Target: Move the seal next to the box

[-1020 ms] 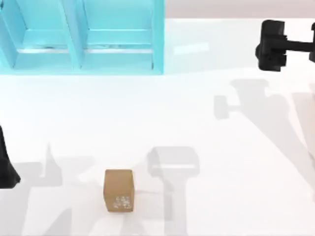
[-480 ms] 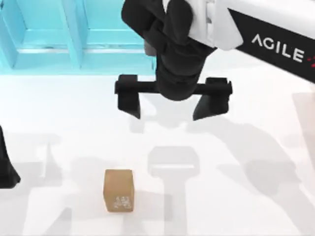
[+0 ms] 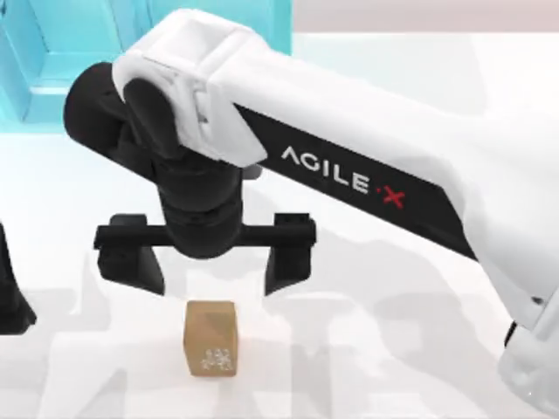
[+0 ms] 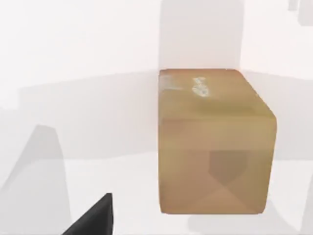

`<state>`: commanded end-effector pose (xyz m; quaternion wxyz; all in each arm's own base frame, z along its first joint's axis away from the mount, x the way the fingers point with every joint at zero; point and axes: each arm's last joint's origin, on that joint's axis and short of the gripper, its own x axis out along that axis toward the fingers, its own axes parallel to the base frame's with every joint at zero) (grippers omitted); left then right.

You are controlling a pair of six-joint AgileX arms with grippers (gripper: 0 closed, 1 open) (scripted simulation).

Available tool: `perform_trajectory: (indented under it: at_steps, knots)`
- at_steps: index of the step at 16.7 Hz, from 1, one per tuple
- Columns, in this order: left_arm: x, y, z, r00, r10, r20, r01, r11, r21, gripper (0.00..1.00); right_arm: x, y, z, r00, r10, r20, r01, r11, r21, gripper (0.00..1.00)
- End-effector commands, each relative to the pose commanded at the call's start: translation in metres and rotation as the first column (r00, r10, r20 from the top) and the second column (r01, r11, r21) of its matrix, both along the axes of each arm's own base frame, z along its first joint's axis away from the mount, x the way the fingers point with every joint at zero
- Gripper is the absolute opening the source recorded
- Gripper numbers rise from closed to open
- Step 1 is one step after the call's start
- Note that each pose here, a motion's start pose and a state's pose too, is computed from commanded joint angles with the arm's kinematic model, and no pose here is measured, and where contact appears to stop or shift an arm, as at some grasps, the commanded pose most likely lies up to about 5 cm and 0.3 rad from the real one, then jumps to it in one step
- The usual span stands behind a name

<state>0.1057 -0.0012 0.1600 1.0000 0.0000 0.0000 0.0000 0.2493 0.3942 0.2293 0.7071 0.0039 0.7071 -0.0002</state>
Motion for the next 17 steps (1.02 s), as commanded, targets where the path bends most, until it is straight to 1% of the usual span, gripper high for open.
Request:
perform_trajectory:
  at_steps: [3,10,13,17]
  knots:
    - [0.0,0.0,0.0,1.0,0.0,0.0,0.0,1.0,0.0,1.0,-0.008,0.007,0.003,1.0,-0.004,-0.002,0.004,1.0,0.0,1.0]
    - [0.0,0.0,0.0,1.0,0.0,0.0,0.0,1.0,0.0,1.0,-0.007,0.006,-0.001,1.0,-0.005,-0.001,0.005,1.0,0.0,1.0]
    - [0.0,0.0,0.0,1.0,0.0,0.0,0.0,1.0,0.0,1.0,-0.005,0.009,-0.021,1.0,-0.004,-0.002,0.004,1.0,0.0,1.0]
    - [0.0,0.0,0.0,1.0,0.0,0.0,0.0,1.0,0.0,1.0,-0.005,0.01,-0.062,1.0,-0.004,-0.002,0.004,1.0,0.0,1.0]
